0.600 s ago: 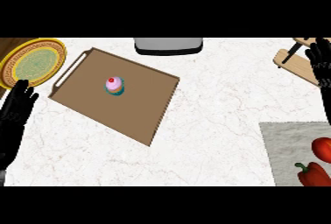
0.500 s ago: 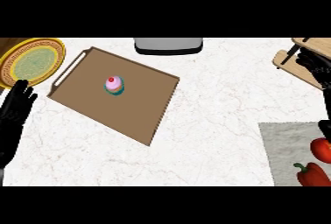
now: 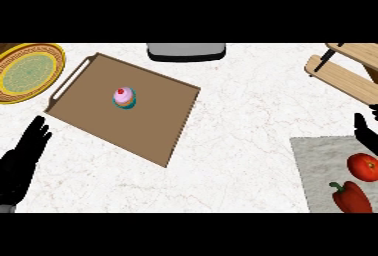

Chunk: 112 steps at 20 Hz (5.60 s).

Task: Pick the tomato from the placemat and place it in the tiered shelf

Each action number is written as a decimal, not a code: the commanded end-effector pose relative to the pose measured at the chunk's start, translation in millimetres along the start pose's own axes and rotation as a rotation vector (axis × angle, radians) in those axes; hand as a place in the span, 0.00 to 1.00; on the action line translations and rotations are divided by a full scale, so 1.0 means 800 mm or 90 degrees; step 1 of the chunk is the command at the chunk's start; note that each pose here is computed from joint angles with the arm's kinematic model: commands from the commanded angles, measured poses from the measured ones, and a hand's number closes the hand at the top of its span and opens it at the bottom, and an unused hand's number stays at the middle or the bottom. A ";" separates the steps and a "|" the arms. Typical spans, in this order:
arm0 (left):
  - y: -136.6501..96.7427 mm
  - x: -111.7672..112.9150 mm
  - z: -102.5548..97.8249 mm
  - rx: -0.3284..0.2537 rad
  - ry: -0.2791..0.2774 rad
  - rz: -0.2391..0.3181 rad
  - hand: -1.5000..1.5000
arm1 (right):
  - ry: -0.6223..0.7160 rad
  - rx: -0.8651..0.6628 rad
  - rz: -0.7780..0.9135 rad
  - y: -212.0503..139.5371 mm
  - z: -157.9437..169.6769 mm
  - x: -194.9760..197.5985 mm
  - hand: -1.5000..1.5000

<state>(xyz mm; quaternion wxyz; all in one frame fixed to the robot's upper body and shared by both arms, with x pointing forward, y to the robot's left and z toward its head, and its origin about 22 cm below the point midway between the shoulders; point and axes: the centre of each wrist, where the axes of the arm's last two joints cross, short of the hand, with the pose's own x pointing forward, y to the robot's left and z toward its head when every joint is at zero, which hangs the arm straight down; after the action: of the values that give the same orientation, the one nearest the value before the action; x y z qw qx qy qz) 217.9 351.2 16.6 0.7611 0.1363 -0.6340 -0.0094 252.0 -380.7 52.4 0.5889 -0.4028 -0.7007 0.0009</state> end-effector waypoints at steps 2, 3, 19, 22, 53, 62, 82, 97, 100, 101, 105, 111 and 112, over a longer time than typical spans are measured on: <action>-0.023 -0.024 -0.008 -0.021 0.033 0.008 0.50 | 0.058 -0.037 0.004 0.068 0.077 0.000 0.00; -0.010 -0.023 -0.009 -0.021 0.032 0.004 0.50 | 0.064 -0.021 0.032 0.044 0.072 0.007 0.00; -0.012 -0.018 -0.015 -0.031 0.035 0.000 0.50 | 0.293 0.199 0.565 -0.010 0.077 0.056 0.00; -0.012 -0.014 -0.024 -0.025 0.037 0.004 0.50 | 0.325 0.252 0.631 -0.003 0.063 0.084 0.00; 0.002 -0.007 -0.029 -0.024 0.041 0.003 0.50 | 0.361 0.314 0.720 -0.026 0.006 -0.002 0.00; 0.007 -0.013 -0.031 -0.033 0.018 0.003 0.50 | 0.387 0.328 0.688 0.000 0.011 -0.045 1.00; -0.015 -0.015 -0.031 -0.031 0.022 0.004 0.50 | 0.111 0.322 0.556 0.087 -0.040 0.072 1.00; 0.002 -0.019 -0.027 -0.006 0.030 -0.005 0.50 | 0.085 0.178 0.317 -0.006 -0.045 0.209 1.00; 0.010 -0.022 -0.023 -0.006 0.038 0.005 0.50 | 0.084 0.121 0.263 -0.057 -0.051 0.233 1.00; -0.005 -0.011 -0.019 -0.015 0.025 0.005 0.50 | 0.081 0.116 0.245 -0.067 -0.040 0.242 1.00; -0.009 -0.001 -0.035 -0.011 0.026 -0.003 0.50 | 0.061 0.067 0.236 -0.121 -0.035 0.285 1.00; -0.002 -0.023 -0.017 -0.032 0.025 -0.004 0.50 | 0.049 0.018 0.215 -0.134 -0.057 0.308 1.00; -0.005 -0.025 -0.033 -0.032 0.030 -0.002 0.50 | 0.046 -0.012 0.221 -0.136 -0.041 0.336 1.00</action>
<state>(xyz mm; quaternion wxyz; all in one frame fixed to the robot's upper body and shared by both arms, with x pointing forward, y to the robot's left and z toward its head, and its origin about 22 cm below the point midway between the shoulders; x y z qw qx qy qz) 231.5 350.4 -2.7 0.7789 0.1208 -0.6151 -0.0185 229.8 -331.2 310.4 0.6116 -0.4977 -0.6054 0.1079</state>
